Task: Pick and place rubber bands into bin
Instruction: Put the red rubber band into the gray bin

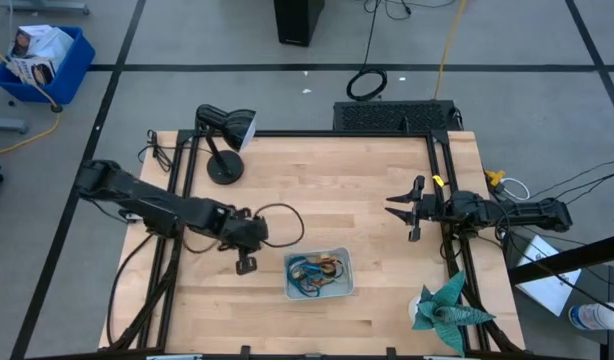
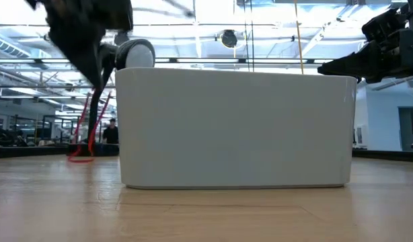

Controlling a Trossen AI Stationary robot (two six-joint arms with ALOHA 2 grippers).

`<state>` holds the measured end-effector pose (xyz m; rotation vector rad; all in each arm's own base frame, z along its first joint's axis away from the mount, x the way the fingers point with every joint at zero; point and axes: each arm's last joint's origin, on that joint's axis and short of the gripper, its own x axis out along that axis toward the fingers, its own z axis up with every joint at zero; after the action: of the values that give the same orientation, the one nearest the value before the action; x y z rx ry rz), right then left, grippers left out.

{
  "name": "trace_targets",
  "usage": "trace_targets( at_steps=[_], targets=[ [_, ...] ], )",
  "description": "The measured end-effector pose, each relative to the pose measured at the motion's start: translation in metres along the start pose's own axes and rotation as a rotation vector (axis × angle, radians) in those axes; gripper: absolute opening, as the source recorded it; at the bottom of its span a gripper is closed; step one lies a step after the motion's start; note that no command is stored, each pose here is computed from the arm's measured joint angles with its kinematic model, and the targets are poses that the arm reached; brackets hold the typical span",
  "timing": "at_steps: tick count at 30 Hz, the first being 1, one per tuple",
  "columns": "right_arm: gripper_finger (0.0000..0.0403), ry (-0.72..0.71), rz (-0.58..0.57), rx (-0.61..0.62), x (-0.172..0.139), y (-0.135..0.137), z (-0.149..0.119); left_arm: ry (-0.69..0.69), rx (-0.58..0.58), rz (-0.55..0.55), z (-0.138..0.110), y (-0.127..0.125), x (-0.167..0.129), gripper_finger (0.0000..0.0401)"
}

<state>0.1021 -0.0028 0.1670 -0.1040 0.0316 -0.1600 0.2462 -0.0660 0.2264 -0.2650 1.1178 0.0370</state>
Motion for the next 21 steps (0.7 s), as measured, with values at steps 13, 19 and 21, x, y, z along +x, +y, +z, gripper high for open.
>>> trace_targets(
  at_steps=[13,19,21],
  targets=[
    [0.0116,0.000,0.001,-0.007,0.000,0.000,0.000,-0.485,0.140,-0.005,-0.010,0.012,-0.102,0.0001],
    [0.0116,0.000,0.000,-0.016,0.000,0.000,0.000,-0.724,0.201,-0.124,-0.002,0.007,-0.130,0.0001],
    [0.0116,0.000,0.000,-0.016,0.000,0.000,0.000,-0.758,0.225,-0.139,0.001,0.005,-0.131,0.0001]
  ],
)
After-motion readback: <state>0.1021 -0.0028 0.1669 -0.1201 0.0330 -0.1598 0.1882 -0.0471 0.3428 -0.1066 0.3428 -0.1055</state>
